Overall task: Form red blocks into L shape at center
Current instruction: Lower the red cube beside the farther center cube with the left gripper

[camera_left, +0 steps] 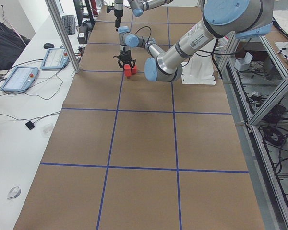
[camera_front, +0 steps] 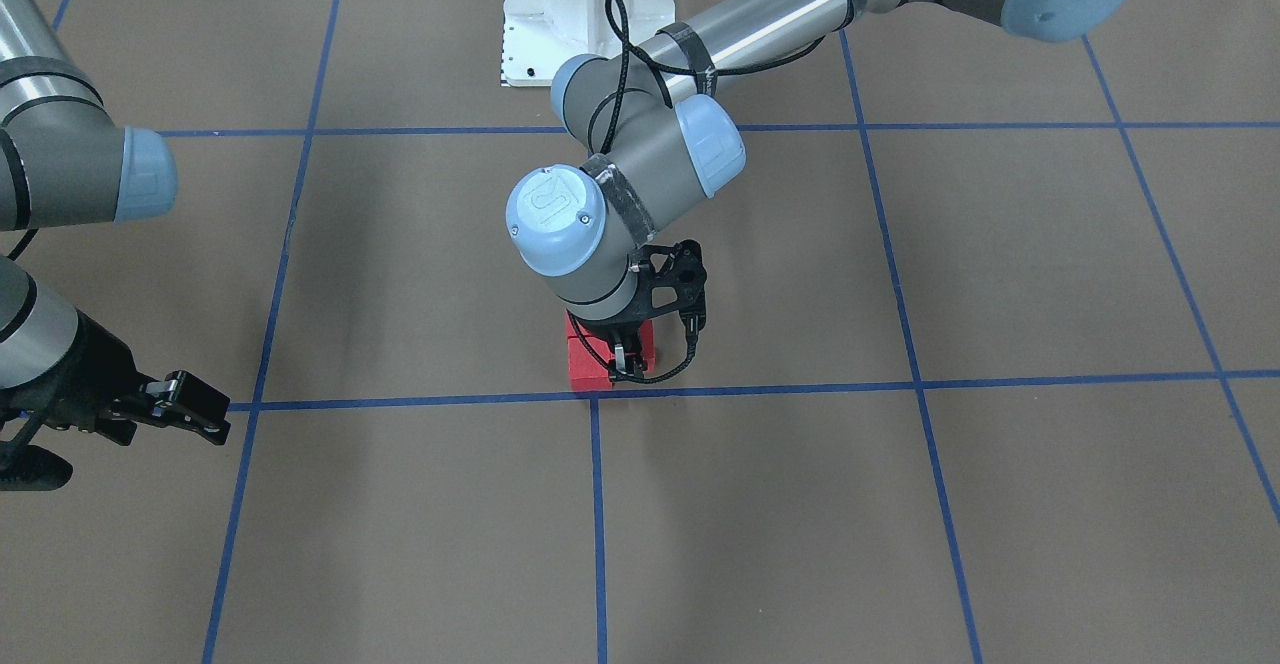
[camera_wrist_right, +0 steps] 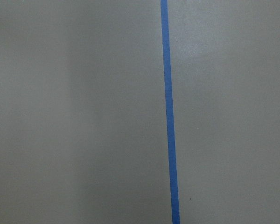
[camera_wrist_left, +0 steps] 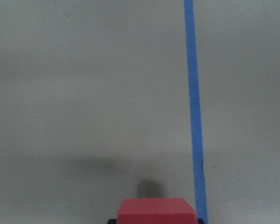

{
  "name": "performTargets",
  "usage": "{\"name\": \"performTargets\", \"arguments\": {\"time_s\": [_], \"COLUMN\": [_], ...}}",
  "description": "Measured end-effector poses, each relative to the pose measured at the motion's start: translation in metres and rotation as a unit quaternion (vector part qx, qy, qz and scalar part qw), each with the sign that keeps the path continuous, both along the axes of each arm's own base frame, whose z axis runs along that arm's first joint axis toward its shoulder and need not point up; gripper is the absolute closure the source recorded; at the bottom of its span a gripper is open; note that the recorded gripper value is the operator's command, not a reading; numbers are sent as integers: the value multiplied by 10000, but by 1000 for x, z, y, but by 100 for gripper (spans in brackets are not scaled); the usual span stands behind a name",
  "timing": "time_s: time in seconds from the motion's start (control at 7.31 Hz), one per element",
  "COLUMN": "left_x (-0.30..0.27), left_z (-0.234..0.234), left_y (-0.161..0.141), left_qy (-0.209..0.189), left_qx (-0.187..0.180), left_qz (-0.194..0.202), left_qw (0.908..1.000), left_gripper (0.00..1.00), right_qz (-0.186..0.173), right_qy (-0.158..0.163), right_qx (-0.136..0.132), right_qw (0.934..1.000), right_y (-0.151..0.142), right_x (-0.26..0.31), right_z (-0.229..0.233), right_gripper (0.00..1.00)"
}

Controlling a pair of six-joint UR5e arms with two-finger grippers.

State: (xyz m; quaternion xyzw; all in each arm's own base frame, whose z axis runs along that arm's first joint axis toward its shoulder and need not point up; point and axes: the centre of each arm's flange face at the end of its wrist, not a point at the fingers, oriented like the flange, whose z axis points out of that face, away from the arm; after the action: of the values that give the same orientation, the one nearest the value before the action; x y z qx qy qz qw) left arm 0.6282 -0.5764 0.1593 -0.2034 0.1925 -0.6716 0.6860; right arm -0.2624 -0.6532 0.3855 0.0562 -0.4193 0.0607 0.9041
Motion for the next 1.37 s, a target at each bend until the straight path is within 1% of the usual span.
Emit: {"name": "performTargets", "arguments": {"time_s": [0.27,0.55,0.68,1.09,1.23,1.37], "left_x": [1,1,2,3,3,4], "left_z": [0,1,2,4,4,5], "left_y": [0,0,0,-1,-1,-1], "left_qy": [24,26,28,31,31,30], "left_qx": [23,27,30,36,35,33], "left_qz": [1,3,6,12,12,14], "left_qw": [10000,10000,10000,10000,10000,10000], "left_gripper": [46,41,31,22,22,13], "right_qz": [-1,-1,-1,-2,-4,-5], "right_qy": [0,1,2,4,4,5], "right_qx": [0,0,-2,-4,-2,-1], "right_qw": [10000,10000,10000,10000,10000,10000], "right_y": [0,0,0,0,0,0], "right_x": [0,0,0,0,0,0], "right_z": [0,0,0,1,1,1], "right_gripper": [1,1,1,1,1,1]}}
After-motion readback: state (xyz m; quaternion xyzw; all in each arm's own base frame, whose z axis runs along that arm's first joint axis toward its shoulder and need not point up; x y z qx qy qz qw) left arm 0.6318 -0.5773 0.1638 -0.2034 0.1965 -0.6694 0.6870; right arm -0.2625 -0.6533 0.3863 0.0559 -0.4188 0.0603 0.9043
